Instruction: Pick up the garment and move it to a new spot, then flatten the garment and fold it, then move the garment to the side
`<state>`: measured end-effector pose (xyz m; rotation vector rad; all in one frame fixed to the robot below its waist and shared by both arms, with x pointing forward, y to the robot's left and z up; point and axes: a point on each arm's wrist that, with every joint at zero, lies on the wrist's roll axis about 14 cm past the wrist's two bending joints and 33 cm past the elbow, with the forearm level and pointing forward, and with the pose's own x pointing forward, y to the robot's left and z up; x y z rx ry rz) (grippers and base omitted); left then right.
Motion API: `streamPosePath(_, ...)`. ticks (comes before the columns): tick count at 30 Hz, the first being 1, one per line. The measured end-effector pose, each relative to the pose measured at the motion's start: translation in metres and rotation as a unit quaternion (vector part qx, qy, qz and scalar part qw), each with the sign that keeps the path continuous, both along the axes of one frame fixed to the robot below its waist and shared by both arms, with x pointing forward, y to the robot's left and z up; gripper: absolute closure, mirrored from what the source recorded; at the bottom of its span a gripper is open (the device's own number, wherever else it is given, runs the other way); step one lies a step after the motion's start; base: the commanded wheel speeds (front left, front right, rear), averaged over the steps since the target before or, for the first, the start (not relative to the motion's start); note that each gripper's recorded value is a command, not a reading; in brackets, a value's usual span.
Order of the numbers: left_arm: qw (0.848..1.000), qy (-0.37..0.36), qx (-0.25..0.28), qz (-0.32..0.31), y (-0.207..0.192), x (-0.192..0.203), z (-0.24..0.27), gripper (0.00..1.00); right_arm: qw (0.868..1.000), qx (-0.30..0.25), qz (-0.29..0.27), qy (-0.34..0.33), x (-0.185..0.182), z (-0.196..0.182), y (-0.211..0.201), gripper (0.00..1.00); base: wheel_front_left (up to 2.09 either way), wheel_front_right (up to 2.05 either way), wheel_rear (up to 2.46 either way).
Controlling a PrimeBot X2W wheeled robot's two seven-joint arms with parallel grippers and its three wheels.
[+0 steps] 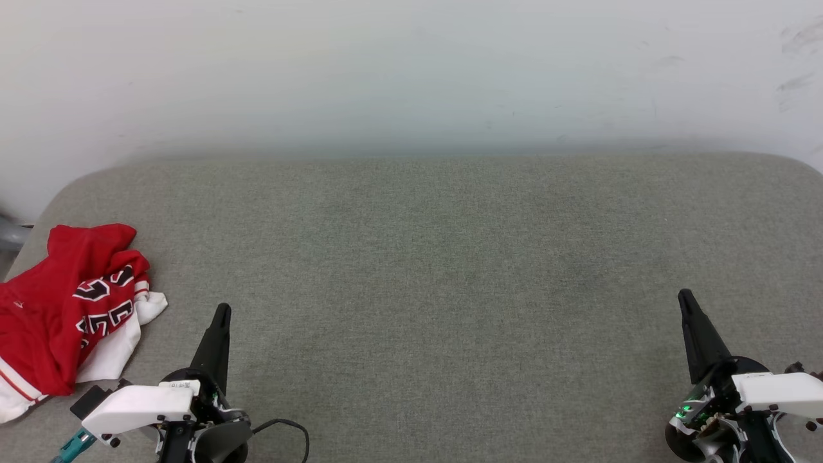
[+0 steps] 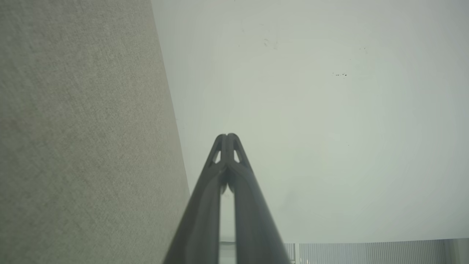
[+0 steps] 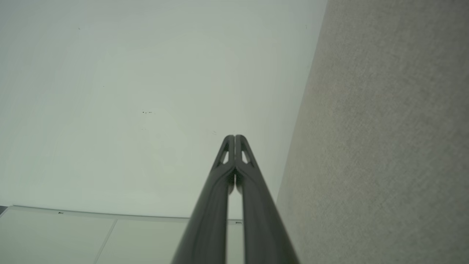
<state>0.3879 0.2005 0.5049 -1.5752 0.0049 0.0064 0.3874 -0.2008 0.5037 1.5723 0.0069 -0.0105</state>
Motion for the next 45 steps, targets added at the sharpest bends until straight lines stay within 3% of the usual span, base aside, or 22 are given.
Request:
streamPosePath(35,1.0,0.003,0.0,0.0,0.0,-0.001,-0.002,1.0,1.0,0.0,0.0,0.003,-0.001,-0.002,0.0,1.0,0.0,0.0,0.0)
streamPosePath(36,1.0,0.01,-0.001,0.0,-0.001,-0.002,-0.007,0.0,1.0,0.001,0.0,0.01,-0.003,-0.007,0.0,0.0,0.0,0.0,0.0)
streamPosePath(39,1.0,0.031,-0.003,0.001,-0.001,-0.01,-0.021,0.0,1.0,0.002,-0.002,0.031,-0.01,-0.021,0.0,0.0,0.0,0.0,0.0)
streamPosePath(45,1.0,0.019,0.0,0.004,-0.004,-0.008,-0.013,0.0,1.0,-0.001,-0.005,0.021,-0.009,-0.015,0.003,0.0,0.0,0.0,0.0)
